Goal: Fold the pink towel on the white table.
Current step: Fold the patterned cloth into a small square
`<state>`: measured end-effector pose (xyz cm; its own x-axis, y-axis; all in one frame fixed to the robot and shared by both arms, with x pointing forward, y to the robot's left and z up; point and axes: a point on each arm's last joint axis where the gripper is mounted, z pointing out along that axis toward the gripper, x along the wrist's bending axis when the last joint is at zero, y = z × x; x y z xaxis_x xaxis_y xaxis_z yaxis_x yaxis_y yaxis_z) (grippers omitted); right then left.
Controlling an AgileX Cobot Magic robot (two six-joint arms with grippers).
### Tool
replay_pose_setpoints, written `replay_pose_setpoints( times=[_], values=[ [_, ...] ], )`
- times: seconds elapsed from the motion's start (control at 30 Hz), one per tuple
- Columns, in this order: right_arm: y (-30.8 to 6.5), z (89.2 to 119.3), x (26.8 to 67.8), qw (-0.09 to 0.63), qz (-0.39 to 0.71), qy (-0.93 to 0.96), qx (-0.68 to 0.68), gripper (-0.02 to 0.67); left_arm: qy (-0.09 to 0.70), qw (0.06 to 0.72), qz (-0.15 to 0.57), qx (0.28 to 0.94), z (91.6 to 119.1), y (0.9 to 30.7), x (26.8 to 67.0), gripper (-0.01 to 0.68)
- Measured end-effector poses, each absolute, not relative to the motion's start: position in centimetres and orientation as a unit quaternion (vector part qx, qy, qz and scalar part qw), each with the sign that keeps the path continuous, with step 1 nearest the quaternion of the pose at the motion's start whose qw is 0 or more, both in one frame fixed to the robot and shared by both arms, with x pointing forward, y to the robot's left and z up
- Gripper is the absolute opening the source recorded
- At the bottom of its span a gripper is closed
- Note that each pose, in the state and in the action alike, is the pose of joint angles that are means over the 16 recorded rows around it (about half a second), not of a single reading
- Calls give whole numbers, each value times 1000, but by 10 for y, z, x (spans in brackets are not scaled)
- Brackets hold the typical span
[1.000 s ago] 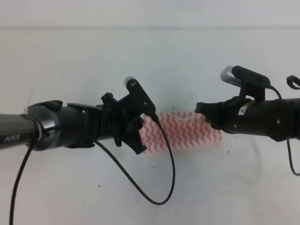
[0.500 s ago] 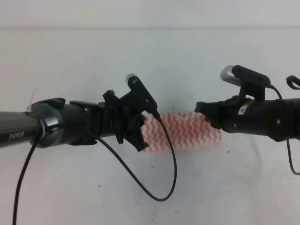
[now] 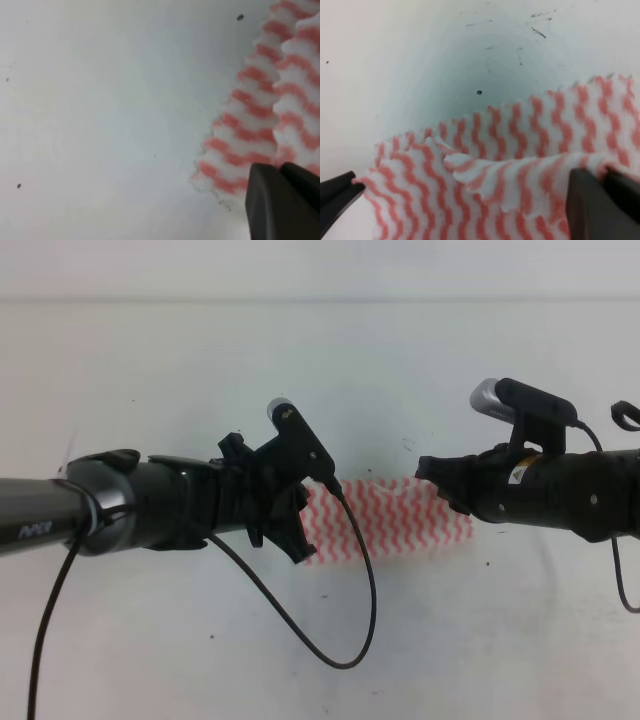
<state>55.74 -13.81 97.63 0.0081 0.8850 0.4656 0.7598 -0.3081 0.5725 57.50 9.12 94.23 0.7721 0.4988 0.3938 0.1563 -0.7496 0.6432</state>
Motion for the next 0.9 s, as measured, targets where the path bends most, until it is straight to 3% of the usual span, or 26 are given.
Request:
replay_pose_setpoints(
  times=[0.9],
  values=[
    [-138,977,558,82,399,582,704,-16,190,299,293,888,947,92,578,-4]
  ],
)
